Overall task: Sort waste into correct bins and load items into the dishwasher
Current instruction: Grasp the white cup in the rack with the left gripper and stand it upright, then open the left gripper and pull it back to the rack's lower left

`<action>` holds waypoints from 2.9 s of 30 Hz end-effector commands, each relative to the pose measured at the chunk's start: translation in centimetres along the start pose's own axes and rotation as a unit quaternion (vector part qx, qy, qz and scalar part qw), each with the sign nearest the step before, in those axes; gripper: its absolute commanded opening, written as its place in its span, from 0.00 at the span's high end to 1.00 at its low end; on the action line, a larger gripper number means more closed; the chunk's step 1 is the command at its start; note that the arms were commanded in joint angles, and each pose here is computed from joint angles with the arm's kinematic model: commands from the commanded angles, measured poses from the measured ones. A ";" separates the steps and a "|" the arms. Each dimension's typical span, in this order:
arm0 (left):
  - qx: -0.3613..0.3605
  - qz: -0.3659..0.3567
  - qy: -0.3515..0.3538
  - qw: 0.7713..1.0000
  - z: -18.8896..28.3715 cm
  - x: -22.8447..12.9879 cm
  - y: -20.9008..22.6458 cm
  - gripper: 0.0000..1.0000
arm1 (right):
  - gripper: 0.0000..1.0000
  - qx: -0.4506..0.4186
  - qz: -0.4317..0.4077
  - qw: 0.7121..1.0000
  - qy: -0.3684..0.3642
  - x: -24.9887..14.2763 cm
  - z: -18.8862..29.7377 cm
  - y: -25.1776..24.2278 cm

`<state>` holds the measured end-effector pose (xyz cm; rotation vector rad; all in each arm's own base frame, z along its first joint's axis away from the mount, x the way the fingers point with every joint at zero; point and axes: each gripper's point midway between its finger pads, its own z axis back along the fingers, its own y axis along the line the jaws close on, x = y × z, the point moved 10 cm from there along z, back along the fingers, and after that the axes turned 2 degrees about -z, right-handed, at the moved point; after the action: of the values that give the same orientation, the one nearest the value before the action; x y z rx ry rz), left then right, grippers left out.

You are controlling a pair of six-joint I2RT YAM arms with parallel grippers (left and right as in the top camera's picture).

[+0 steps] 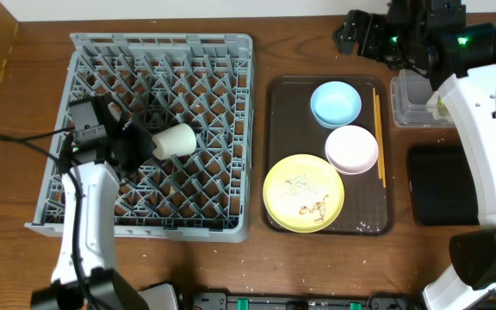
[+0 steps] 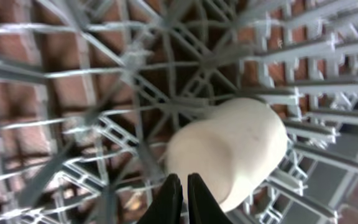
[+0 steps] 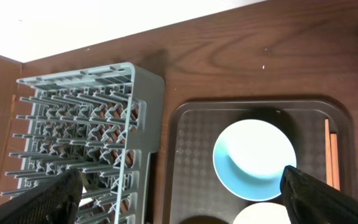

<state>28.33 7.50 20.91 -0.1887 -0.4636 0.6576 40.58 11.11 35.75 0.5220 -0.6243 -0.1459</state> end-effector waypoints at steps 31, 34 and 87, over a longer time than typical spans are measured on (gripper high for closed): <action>-0.159 -0.075 0.054 0.983 -2.4 -0.1 -3.1 0.92 | 0.01 -0.002 -0.002 1.000 -0.004 0.3 0.2 -0.2; -0.160 -0.083 0.065 0.981 -2.9 -0.5 -3.7 0.92 | 0.01 -0.002 -0.002 1.000 -0.004 0.3 0.2 -0.2; 0.075 0.147 -0.166 0.972 12.4 -0.4 7.7 0.05 | 0.01 0.036 0.025 0.999 -0.019 0.3 -0.6 1.4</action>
<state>19.65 11.39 28.52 -0.0243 -0.6970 0.8245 41.10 11.66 36.56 0.5933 -0.6685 -0.1188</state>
